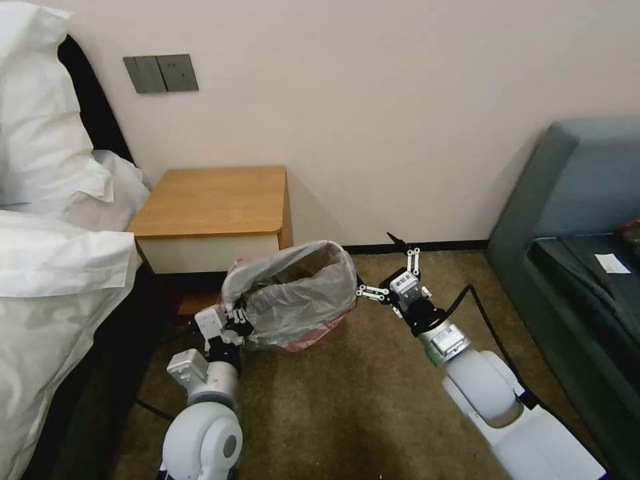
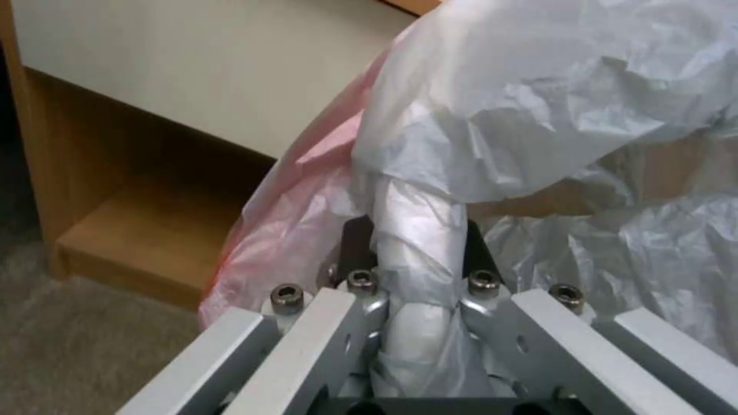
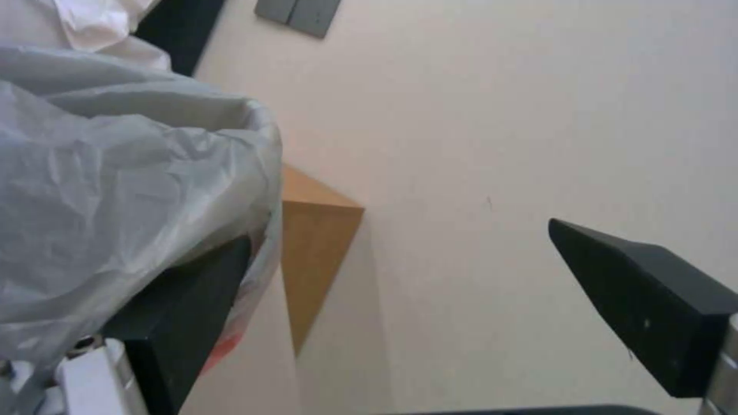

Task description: Pick up the garbage bag from the table and place it over the trash can.

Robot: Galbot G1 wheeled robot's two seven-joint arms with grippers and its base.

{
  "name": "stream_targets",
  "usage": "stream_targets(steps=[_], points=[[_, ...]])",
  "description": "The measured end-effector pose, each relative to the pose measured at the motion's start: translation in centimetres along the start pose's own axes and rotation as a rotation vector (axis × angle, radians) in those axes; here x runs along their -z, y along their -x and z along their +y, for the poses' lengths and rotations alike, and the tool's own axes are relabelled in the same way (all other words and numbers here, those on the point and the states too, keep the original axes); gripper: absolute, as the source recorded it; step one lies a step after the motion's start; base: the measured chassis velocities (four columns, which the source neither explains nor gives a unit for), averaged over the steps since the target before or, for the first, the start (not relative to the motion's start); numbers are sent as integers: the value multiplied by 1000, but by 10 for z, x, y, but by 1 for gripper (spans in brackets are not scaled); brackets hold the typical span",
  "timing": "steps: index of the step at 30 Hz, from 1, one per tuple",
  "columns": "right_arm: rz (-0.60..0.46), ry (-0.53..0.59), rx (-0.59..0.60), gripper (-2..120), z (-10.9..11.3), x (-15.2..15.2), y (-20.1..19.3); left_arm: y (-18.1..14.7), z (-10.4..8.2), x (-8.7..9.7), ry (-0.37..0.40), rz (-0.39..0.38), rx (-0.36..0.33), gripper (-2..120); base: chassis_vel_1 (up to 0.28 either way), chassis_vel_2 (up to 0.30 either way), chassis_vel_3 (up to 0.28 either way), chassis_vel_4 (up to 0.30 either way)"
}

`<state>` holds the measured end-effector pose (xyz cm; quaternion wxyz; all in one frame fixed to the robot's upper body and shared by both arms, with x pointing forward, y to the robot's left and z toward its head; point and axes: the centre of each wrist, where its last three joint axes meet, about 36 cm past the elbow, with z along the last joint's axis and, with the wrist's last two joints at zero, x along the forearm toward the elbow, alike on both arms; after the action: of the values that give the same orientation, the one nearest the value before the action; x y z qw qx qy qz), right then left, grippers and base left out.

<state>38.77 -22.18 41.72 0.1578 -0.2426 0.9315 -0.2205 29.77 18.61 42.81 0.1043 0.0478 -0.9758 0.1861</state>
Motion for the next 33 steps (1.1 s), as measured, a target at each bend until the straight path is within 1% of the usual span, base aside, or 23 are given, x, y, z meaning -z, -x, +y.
stream_targets(steps=[6, 8, 10, 15, 21, 24, 26, 27, 29, 30, 32, 33], points=[[19, -72, -3, 100, -5, -16, 1, -2, -1, 1, 7, -1, -15, 4, 0, 0, 0, 0], [20, -78, -1, 100, -6, -17, 1, -2, -1, 1, 8, 0, -15, 4, 0, 0, 0, 0], [33, -109, 14, 100, -10, -21, 0, 0, 2, -1, 20, 6, -14, 4, 0, 0, 0, 0], [50, -132, 21, 100, -14, -23, -2, 6, 10, -1, 53, 7, -7, 4, 0, 0, 0, 0], [74, -162, 24, 100, -19, -23, -6, 10, 11, 1, 61, -1, -9, 4, 0, 0, 0, 0], [81, -163, 21, 100, -18, -20, -10, 13, 11, 1, 57, -3, -6, 4, 0, 0, 0, 0], [85, -143, 8, 100, -13, -15, -14, 16, 11, 1, 51, -3, -4, 4, 0, 0, 0, 0], [90, -114, -9, 100, -9, -11, -16, 18, 11, 1, 46, -4, -3, 4, 0, 0, 0, 0], [100, -16, -54, 100, 2, 2, -21, 24, 10, 1, 31, -6, 1, 4, 0, 0, 0, 0], [100, -16, -54, 100, 2, 2, -21, 24, 10, 1, 31, -6, 1, 4, 0, 0, 0, 0], [102, 88, -104, 100, 9, 17, -24, 29, 9, 1, 12, -6, 7, 4, 0, 0, 0, 0], [117, 173, -141, 100, 15, 28, -25, 32, 9, 0, 3, -8, 9, 4, 0, 0, 0, 0]])
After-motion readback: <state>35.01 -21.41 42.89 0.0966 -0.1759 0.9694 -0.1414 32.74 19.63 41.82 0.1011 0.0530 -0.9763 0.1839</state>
